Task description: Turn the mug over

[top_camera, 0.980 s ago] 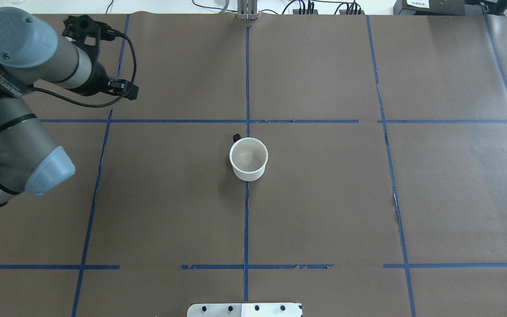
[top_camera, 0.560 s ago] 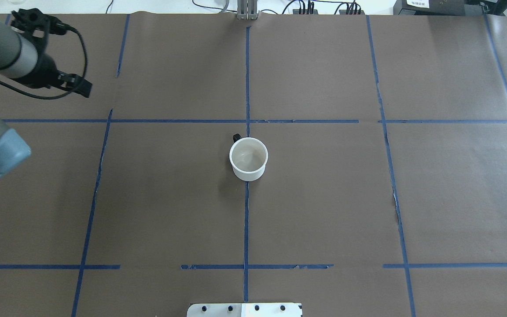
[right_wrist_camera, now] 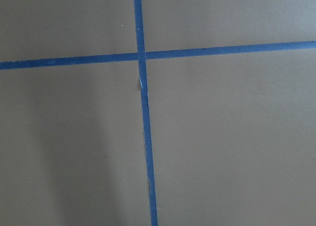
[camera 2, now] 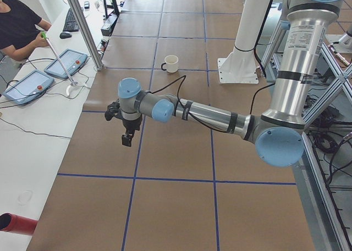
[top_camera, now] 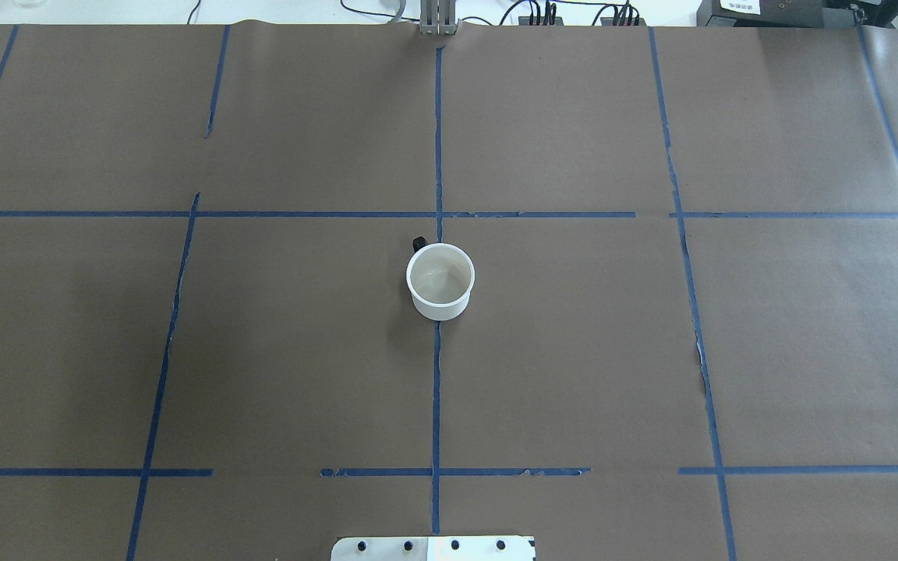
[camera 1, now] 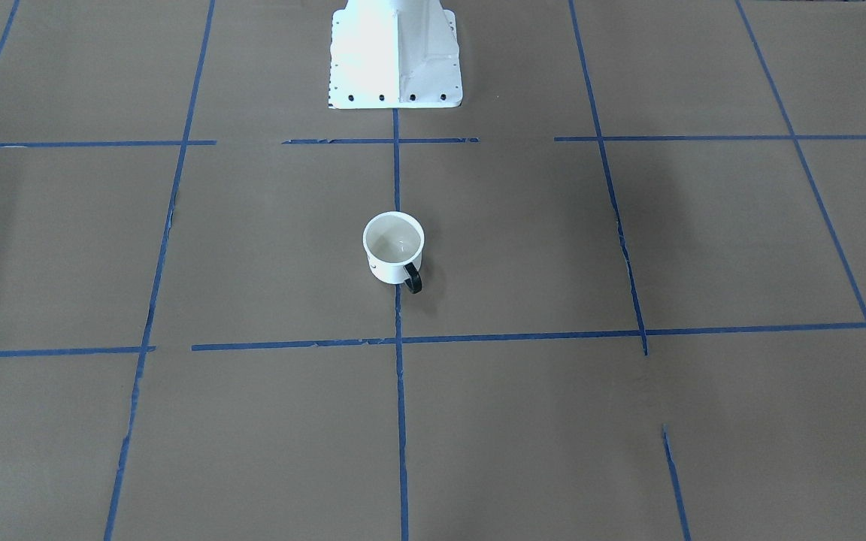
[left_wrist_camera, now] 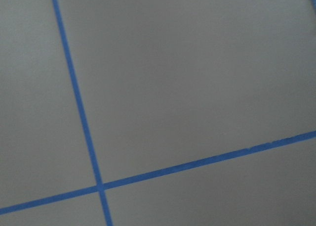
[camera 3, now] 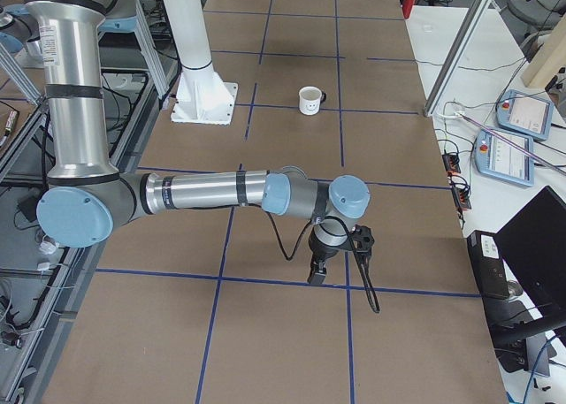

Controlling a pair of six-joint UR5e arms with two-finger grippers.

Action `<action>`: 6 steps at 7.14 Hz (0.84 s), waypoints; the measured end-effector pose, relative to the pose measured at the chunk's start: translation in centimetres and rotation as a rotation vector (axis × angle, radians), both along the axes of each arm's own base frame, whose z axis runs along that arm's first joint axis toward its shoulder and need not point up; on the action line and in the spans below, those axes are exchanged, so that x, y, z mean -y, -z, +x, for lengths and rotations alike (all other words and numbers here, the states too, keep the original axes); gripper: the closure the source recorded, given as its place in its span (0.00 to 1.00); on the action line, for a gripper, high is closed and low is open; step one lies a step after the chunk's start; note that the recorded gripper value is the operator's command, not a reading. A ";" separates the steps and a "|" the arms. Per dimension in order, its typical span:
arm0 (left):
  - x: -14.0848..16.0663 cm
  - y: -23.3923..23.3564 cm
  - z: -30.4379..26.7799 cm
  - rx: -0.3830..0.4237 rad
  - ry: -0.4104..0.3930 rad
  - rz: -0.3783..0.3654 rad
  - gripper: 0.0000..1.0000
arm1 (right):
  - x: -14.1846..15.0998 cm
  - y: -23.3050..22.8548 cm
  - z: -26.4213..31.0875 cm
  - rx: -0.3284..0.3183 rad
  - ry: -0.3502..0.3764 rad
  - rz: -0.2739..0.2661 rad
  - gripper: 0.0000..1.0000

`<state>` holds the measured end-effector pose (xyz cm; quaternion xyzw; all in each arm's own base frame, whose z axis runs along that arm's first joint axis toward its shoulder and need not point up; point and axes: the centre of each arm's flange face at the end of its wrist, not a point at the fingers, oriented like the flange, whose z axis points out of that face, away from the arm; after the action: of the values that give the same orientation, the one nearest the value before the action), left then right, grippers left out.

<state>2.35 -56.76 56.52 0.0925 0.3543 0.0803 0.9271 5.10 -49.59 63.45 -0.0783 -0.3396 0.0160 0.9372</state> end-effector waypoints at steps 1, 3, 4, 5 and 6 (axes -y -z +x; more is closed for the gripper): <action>-1.0 -2.5 -1.9 -0.008 0.010 -0.035 0.00 | 0.0 0.0 0.0 0.000 0.000 0.000 0.00; -2.9 -5.6 -4.3 -0.010 0.024 -0.078 0.00 | 0.0 0.0 0.0 0.000 0.000 0.001 0.00; -3.4 -6.5 -5.1 -0.009 0.034 -0.107 0.00 | 0.0 0.0 0.0 0.000 0.000 0.001 0.00; -3.8 -7.0 -6.2 -0.008 0.053 -0.140 0.00 | 0.0 0.0 0.0 0.000 0.000 0.000 0.00; -4.1 -7.4 -7.0 -0.008 0.068 -0.159 0.00 | 0.0 0.0 0.0 0.000 0.000 0.000 0.00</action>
<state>-4.69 -52.66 63.89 0.0307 0.3599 0.0203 0.9322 5.10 -49.59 63.44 -0.0782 -0.3396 0.0160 0.9372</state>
